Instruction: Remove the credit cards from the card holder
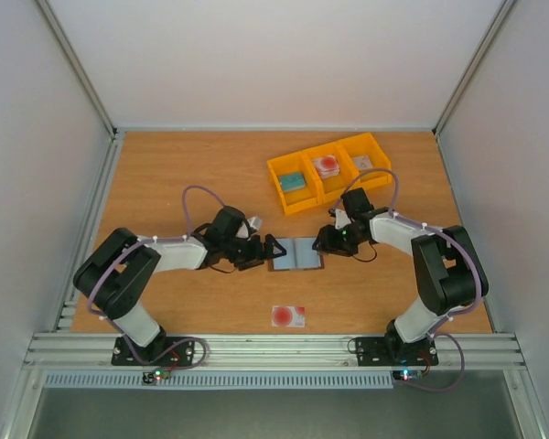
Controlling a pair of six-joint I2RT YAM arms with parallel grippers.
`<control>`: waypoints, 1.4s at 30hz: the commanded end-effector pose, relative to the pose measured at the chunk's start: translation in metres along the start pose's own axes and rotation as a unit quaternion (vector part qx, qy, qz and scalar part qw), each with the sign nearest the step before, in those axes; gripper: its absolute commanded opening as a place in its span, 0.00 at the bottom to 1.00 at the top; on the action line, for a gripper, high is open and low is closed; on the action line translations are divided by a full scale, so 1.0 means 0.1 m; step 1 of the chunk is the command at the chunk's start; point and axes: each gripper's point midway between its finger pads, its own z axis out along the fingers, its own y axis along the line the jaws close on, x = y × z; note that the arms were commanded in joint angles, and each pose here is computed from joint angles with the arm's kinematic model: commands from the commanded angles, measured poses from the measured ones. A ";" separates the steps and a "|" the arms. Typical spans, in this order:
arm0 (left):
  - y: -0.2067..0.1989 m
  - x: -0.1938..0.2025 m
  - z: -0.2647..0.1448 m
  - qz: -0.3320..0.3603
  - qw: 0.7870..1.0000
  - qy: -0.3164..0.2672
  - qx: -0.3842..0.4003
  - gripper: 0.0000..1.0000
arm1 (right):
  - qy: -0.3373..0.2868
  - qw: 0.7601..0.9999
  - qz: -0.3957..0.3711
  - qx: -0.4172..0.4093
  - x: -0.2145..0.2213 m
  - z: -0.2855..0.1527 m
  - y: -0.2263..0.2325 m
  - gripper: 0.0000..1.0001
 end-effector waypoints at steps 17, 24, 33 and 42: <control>-0.16 -0.15 0.25 0.029 0.999 -0.024 -0.007 0.08 | 0.034 0.997 -0.010 -0.075 0.20 0.04 0.34 0.53; -0.54 -0.10 -0.26 0.185 0.978 -0.089 0.044 0.00 | -0.051 0.983 -0.061 -0.164 -0.09 -0.75 0.83 0.57; -1.47 0.35 -1.36 0.500 0.836 -0.168 0.151 0.00 | -0.168 0.934 -0.201 -0.241 -0.08 -1.88 1.52 0.57; -1.83 0.31 -1.99 0.529 0.780 -0.284 0.177 0.00 | -0.197 0.847 -0.382 -0.312 0.57 -2.42 2.11 0.58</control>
